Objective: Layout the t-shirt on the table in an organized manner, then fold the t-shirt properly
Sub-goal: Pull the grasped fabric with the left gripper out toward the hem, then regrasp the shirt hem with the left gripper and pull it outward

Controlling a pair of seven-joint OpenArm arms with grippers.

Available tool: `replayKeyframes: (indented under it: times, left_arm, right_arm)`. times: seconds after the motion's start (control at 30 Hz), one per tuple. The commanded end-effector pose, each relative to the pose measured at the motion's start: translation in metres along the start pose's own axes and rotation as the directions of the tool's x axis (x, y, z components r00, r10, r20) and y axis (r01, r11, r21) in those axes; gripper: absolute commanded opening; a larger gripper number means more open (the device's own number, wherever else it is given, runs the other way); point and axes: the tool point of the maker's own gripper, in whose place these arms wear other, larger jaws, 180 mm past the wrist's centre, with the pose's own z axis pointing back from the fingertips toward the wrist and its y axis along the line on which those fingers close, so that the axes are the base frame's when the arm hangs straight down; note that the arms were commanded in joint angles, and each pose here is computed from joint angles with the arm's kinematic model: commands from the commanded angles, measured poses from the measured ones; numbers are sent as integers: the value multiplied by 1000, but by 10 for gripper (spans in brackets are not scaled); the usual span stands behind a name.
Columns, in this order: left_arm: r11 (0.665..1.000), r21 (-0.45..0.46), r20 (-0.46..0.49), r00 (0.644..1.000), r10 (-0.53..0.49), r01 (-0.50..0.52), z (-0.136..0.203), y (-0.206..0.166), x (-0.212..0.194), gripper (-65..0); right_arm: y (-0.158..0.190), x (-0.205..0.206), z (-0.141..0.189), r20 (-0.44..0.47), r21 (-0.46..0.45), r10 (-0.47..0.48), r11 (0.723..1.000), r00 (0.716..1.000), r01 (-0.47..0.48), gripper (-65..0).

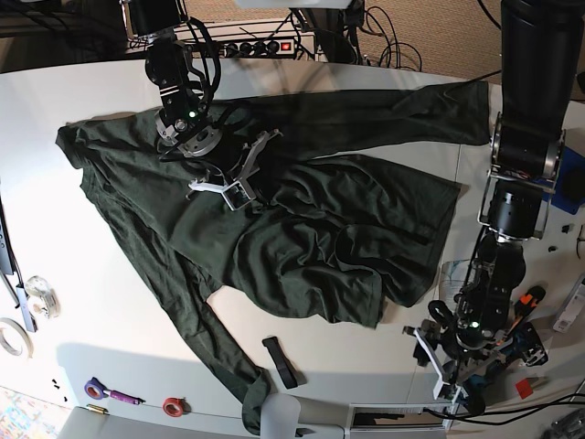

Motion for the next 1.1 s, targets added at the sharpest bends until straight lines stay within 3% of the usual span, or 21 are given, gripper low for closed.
replayKeyframes:
  times: [0.0, 0.13, 0.23, 0.43, 0.77, 1.07]
  left_arm:
    - [1000, -28, 60, 998, -3, 4, 7, 6, 29, -282]
    - [964, -264, 48, 998, 31, -18, 16, -27, 21, -290]
    - [940, -335, 38, 996, 81, -64, 19, -40, 11, -302]
    - [976, -170, -22, 991, 131, -133, -2, -40, -36, -304]
    - [964, -226, 23, 989, 147, -138, -10, -84, -22, -304]
    - [956, -231, -12, 983, 182, -180, -25, -106, -46, -305]
  right_arm:
    - [-2, -15, 2, -72, -3, 27, 1000, 997, -27, -650]
    - [-4, -5, 1, -27, -6, 28, 1000, 999, -28, -650]
    - [-5, -1, 1, -11, -8, 31, 999, 999, -31, -650]
    - [-5, -1, 1, -12, -7, 31, 999, 999, -31, -650]
    - [-1, -1, 0, -10, 9, 31, 999, 999, -31, -650]
    - [-1, 0, 0, -7, 9, 31, 999, 999, -31, -650]
